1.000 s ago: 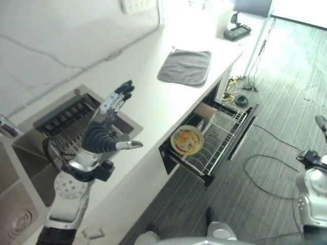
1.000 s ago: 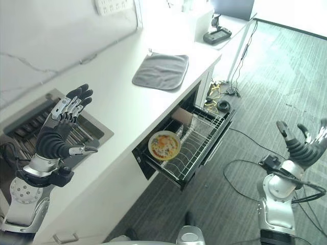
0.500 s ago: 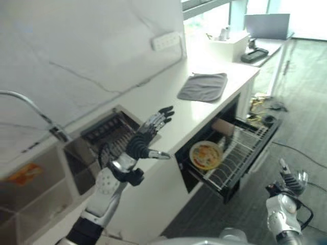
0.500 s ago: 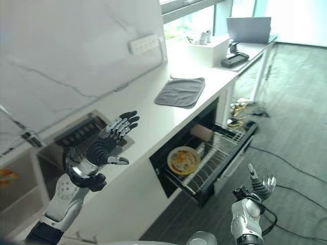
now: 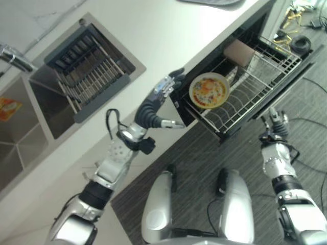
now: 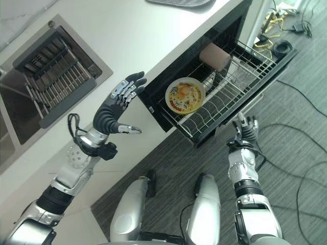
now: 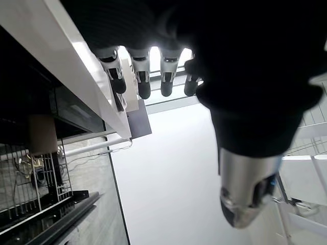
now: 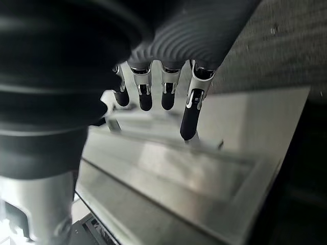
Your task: Place the dishes in the dishwasher.
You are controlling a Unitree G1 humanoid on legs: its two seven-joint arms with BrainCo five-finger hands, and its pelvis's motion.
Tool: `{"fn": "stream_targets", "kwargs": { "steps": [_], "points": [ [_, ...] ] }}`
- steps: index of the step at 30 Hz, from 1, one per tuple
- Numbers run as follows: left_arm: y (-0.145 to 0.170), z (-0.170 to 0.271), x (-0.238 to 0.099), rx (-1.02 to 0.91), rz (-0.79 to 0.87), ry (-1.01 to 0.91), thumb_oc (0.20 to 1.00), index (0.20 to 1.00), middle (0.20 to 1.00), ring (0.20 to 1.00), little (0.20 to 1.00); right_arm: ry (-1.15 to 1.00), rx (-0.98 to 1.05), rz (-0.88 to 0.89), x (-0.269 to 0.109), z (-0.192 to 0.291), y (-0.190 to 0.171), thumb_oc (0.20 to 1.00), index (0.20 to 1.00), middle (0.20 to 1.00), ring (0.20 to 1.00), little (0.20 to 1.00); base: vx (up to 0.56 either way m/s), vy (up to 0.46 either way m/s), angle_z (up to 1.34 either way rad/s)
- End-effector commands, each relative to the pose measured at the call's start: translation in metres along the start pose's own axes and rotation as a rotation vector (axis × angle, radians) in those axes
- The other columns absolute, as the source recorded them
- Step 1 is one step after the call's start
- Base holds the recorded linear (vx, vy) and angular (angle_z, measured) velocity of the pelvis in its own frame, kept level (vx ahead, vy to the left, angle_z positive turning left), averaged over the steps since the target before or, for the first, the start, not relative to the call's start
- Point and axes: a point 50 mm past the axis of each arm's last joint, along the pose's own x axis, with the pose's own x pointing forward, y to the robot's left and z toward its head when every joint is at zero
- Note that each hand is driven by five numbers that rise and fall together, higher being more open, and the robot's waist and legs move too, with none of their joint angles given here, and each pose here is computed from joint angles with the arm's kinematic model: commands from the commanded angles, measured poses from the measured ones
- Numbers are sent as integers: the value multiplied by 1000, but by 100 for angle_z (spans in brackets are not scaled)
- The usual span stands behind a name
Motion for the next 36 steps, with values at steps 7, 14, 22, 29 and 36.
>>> {"fn": "stream_targets", "kwargs": {
  "steps": [7,14,22,29,36],
  "points": [
    [14,32,6,87,-27,-149,1000,1000,1000,1000,1000,-52,-29,287,16,32,55,1000,1000,1000,1000,1000,-34,-15,7],
    [18,35,8,110,-57,-168,1000,1000,1000,1000,1000,-87,-103,404,15,43,90,1000,1000,1000,1000,1000,0,0,0],
    [22,40,13,155,-89,-173,1000,1000,1000,1000,1000,-179,-251,516,15,72,128,1000,1000,1000,1000,1000,27,29,3],
    [24,45,13,193,-119,-183,1000,1000,1000,1000,1000,-251,-338,589,11,94,158,1000,1000,1000,1000,1000,81,24,12],
    [24,51,15,258,-182,-190,1000,1000,1000,1000,1000,-333,-367,623,11,128,189,1000,1000,1000,1000,1000,46,26,11]
  ]
}}
